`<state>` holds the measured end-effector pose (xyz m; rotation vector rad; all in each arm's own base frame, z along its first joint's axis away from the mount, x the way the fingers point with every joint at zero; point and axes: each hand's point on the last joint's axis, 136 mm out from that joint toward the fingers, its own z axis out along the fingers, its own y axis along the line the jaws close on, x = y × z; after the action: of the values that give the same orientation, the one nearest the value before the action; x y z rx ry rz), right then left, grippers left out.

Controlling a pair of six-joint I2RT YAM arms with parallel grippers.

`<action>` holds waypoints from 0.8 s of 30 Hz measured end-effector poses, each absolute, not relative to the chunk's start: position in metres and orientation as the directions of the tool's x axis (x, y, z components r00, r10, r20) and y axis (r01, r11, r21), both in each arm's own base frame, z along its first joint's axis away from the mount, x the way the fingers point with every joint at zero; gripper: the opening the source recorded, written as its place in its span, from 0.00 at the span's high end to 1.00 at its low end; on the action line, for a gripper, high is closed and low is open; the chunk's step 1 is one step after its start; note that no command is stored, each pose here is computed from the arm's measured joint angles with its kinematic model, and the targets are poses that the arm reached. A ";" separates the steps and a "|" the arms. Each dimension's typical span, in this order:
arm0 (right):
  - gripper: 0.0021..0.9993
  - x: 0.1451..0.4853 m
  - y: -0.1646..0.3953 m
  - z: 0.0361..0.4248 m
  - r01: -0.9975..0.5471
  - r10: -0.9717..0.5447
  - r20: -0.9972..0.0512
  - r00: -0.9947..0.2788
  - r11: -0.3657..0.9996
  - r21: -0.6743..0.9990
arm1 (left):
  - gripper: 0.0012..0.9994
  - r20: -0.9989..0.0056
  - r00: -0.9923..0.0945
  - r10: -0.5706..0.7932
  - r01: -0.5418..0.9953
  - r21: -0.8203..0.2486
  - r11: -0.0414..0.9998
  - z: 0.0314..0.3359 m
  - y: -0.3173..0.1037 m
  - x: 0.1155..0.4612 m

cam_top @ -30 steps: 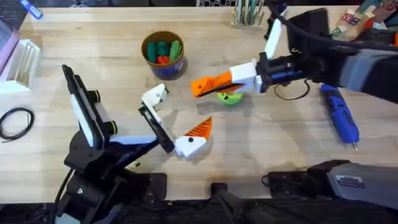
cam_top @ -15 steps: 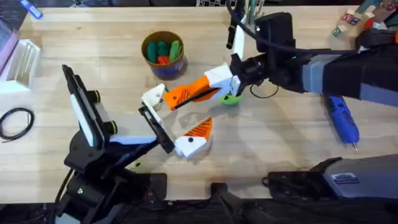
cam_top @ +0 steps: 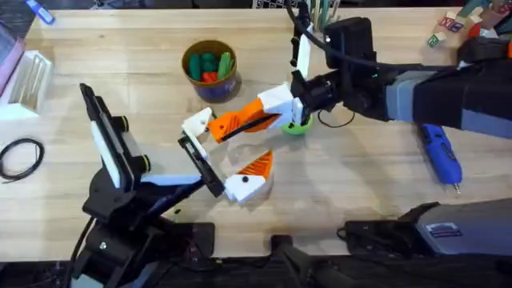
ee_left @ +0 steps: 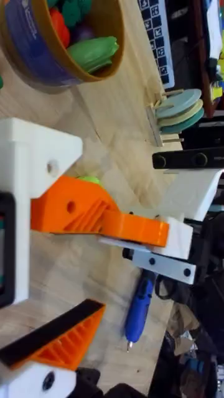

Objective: Pick up the gripper from the table and insert it into the empty holder that is missing its gripper. Then pick up a screw, insert it into the mounting hole, and use the screwdriver to tighten it. Finally, clean up the table by picking up the vegetable and placing it into the bucket.

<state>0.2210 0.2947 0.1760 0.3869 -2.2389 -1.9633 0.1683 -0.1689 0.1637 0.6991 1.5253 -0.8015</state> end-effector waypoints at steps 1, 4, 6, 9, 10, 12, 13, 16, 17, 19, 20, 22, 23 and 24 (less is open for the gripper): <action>0.99 0.221 0.295 0.176 -0.100 -0.280 -0.064 -0.958 0.117 0.988 | 0.01 -0.994 -0.103 -0.018 0.809 -0.094 0.580 0.164 -0.169 0.168; 0.99 0.222 0.295 0.176 -0.101 -0.277 -0.065 -0.959 0.120 0.988 | 0.01 -0.994 -0.106 -0.019 0.808 -0.098 0.581 0.164 -0.169 0.169; 0.99 0.224 0.296 0.177 -0.113 -0.273 -0.078 -0.959 0.115 0.987 | 0.01 -0.994 -0.105 -0.019 0.808 -0.097 0.582 0.164 -0.169 0.169; 0.99 0.229 0.297 0.179 -0.144 -0.256 -0.112 -0.960 0.112 0.983 | 0.01 -0.994 -0.104 -0.019 0.809 -0.096 0.580 0.164 -0.169 0.168; 0.99 0.230 0.298 0.180 -0.151 -0.253 -0.119 -0.960 0.110 0.982 | 0.01 -0.994 -0.104 -0.019 0.809 -0.096 0.580 0.164 -0.169 0.169; 0.99 0.233 0.299 0.180 -0.155 -0.247 -0.125 -0.961 0.106 0.982 | 0.01 -0.994 -0.103 -0.020 0.808 -0.095 0.582 0.164 -0.169 0.169; 0.99 0.235 0.302 0.177 -0.142 -0.247 -0.112 -0.962 0.105 0.984 | 0.01 -0.994 -0.104 -0.020 0.805 -0.096 0.585 0.164 -0.168 0.169; 0.99 0.236 0.306 0.172 -0.123 -0.253 -0.093 -0.963 0.106 0.987 | 0.01 -0.994 -0.110 -0.023 0.803 -0.102 0.587 0.164 -0.168 0.170; 0.99 0.236 0.309 0.171 -0.118 -0.258 -0.088 -0.962 0.105 0.987 | 0.01 -0.993 -0.113 -0.024 0.801 -0.105 0.589 0.163 -0.168 0.170; 0.99 0.238 0.314 0.171 -0.114 -0.265 -0.083 -0.961 0.104 0.988 | 0.01 -0.993 -0.117 -0.030 0.789 -0.111 0.604 0.164 -0.165 0.173; 0.99 0.239 0.316 0.171 -0.111 -0.267 -0.080 -0.960 0.104 0.988 | 0.01 -0.993 -0.118 -0.031 0.782 -0.112 0.613 0.163 -0.164 0.175; 0.99 0.242 0.320 0.171 -0.108 -0.271 -0.076 -0.960 0.105 0.989 | 0.01 -0.992 -0.119 -0.034 0.770 -0.114 0.628 0.163 -0.161 0.177; 0.99 0.243 0.322 0.171 -0.107 -0.273 -0.075 -0.959 0.106 0.989 | 0.01 -0.992 -0.119 -0.036 0.763 -0.114 0.636 0.163 -0.160 0.179; 0.99 0.244 0.323 0.171 -0.106 -0.273 -0.074 -0.959 0.106 0.989 | 0.01 -0.992 -0.118 -0.036 0.758 -0.114 0.642 0.163 -0.159 0.180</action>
<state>0.2444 0.3231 0.1711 0.3870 -2.2379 -1.9821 0.1797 -0.1592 0.1632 0.6205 1.5542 -0.7561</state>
